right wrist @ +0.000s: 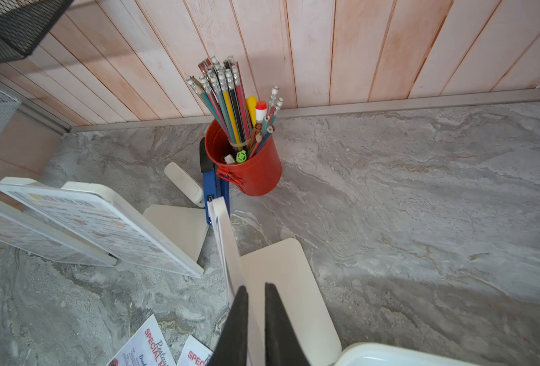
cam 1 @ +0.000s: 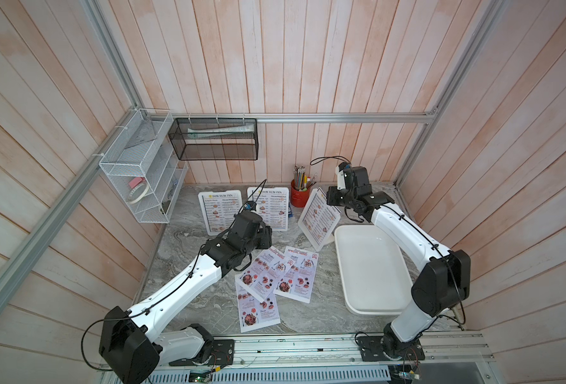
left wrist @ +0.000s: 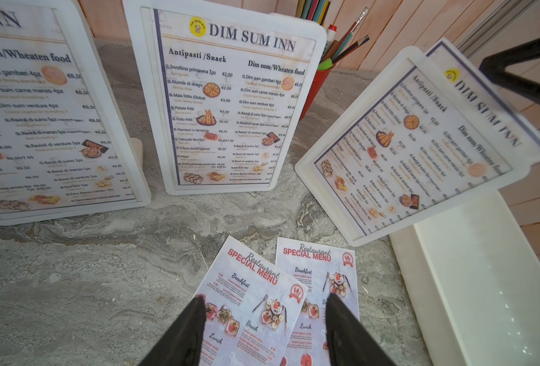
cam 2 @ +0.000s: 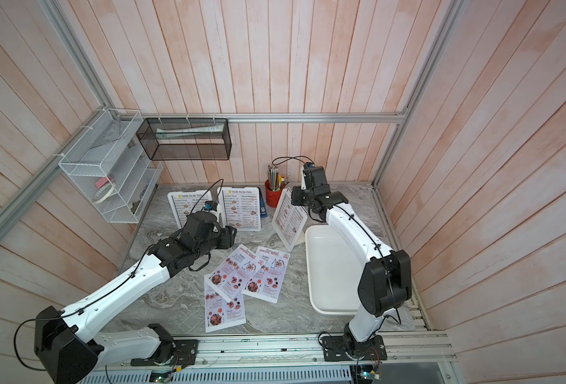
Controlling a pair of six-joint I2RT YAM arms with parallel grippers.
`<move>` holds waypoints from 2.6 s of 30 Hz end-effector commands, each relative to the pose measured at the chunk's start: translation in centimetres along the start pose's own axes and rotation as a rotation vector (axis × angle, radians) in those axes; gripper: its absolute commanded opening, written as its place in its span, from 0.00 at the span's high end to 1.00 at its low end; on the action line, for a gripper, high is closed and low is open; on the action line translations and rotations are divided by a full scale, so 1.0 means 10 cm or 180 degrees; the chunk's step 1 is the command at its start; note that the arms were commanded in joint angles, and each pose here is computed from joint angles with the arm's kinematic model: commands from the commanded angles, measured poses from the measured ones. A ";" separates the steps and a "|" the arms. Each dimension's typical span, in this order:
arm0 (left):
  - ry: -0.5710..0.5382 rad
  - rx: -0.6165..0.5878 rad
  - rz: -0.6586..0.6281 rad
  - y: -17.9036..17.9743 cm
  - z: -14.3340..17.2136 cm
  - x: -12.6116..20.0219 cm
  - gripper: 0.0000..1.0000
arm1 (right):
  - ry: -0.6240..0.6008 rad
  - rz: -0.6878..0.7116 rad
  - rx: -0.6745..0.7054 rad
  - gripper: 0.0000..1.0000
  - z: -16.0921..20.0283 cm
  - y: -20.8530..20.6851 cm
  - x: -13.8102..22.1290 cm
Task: Replace the menus in the menu holders
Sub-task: Insert the menu into the menu holder.
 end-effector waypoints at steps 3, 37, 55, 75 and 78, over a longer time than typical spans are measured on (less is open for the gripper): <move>-0.0071 0.0053 0.0006 0.02 -0.02 0.06 0.37 | -0.0019 -0.0127 -0.0017 0.87 -0.02 0.07 0.02; -0.0134 -0.0005 -0.0045 0.04 -0.13 0.17 0.37 | -0.0011 -0.0313 -0.0108 0.87 -0.02 0.10 -0.06; -0.0126 0.0012 -0.0097 0.07 -0.09 0.18 0.37 | 0.0031 -0.0277 -0.0131 0.92 0.05 0.02 -0.24; -0.0138 0.0035 -0.0083 0.08 -0.09 0.17 0.37 | -0.0069 -0.0481 0.0026 0.85 -0.05 0.17 0.23; -0.0138 0.0038 -0.0092 0.09 -0.07 0.17 0.37 | 0.0034 -0.0745 0.0173 0.82 0.14 0.30 0.36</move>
Point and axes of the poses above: each gripper's point midway between its finger pads, its own x axis back along the fingers, its own y axis along the line the jaws close on, z = x × y, the point moved 7 cm from there along x, back along the fingers, and after that the axes turned 10 degrees about -x, right-handed, at the moved point
